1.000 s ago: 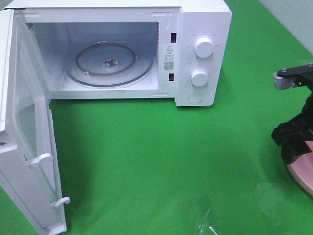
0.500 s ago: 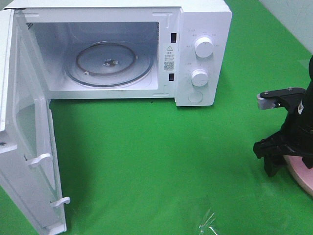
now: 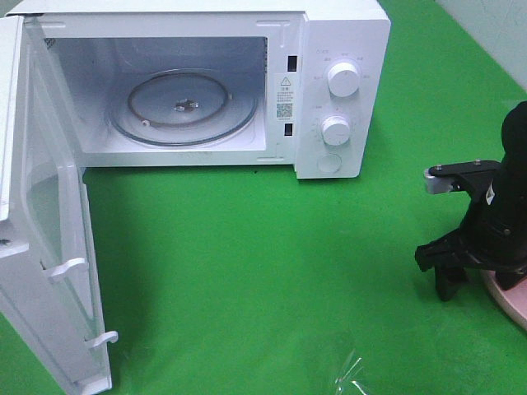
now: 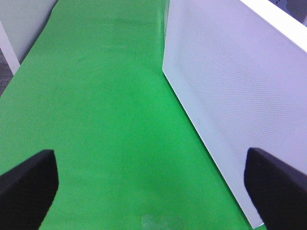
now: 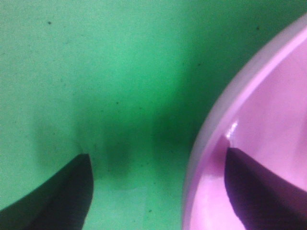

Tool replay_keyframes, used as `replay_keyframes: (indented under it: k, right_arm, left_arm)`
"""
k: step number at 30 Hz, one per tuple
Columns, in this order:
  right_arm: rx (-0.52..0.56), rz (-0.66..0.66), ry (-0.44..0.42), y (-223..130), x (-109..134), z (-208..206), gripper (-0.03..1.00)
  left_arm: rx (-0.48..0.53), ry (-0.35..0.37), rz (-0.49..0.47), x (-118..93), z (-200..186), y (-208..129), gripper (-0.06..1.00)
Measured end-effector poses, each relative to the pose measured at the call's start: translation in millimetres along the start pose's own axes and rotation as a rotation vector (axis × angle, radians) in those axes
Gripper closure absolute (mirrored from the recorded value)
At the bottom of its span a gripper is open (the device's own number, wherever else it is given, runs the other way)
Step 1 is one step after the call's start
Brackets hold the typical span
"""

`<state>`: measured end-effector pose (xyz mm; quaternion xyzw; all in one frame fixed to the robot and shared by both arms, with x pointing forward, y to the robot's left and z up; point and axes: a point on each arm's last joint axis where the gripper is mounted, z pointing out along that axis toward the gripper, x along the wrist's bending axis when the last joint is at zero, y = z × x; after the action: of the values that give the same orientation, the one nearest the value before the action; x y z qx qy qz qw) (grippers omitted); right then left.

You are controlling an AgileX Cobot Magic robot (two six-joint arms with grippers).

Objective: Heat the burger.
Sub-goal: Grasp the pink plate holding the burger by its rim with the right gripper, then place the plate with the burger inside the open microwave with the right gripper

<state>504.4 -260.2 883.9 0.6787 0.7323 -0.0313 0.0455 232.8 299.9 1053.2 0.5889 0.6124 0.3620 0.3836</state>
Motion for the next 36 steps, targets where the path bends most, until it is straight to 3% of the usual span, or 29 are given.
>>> replay_keyframes:
  k: [3,5,8,9,10,12,31,33,36]
  right_arm:
    - [-0.001,0.011,-0.003,0.1,-0.3,0.0,0.30]
    - [-0.002,0.022,-0.007,0.2,-0.7,0.0,0.49]
    - [-0.002,0.022,-0.011,0.2,-1.0,0.0,0.55]
    - [-0.003,0.012,-0.021,0.2,-2.0,0.0,0.67]
    - [-0.003,0.012,-0.021,0.2,-2.0,0.0,0.67]
    - [-0.004,0.004,-0.029,0.2,-2.7,-0.3,0.88]
    - [0.020,0.019,-0.065,-2.7,-5.5,-2.6,0.92]
    - [0.007,0.009,-0.129,-4.8,-6.0,-11.8,0.95]
    - [0.005,0.009,-0.158,-6.2,-5.8,-15.9,0.95]
  left_arm:
    - [0.000,0.000,0.000,0.0,0.0,0.0,-0.03]
    - [0.000,0.000,0.000,0.0,0.0,0.0,-0.03]
    - [0.000,0.000,0.000,0.0,0.0,0.0,-0.03]
    - [0.000,0.000,0.000,0.0,0.0,0.0,-0.03]
    - [0.000,0.000,0.000,0.0,0.0,0.0,-0.03]
    - [0.000,0.000,0.000,0.0,0.0,0.0,-0.03]
    - [0.000,0.000,0.000,0.0,0.0,0.0,-0.03]
    - [0.000,0.000,0.000,0.0,0.0,0.0,-0.03]
    - [0.000,0.000,0.000,0.0,0.0,0.0,-0.03]
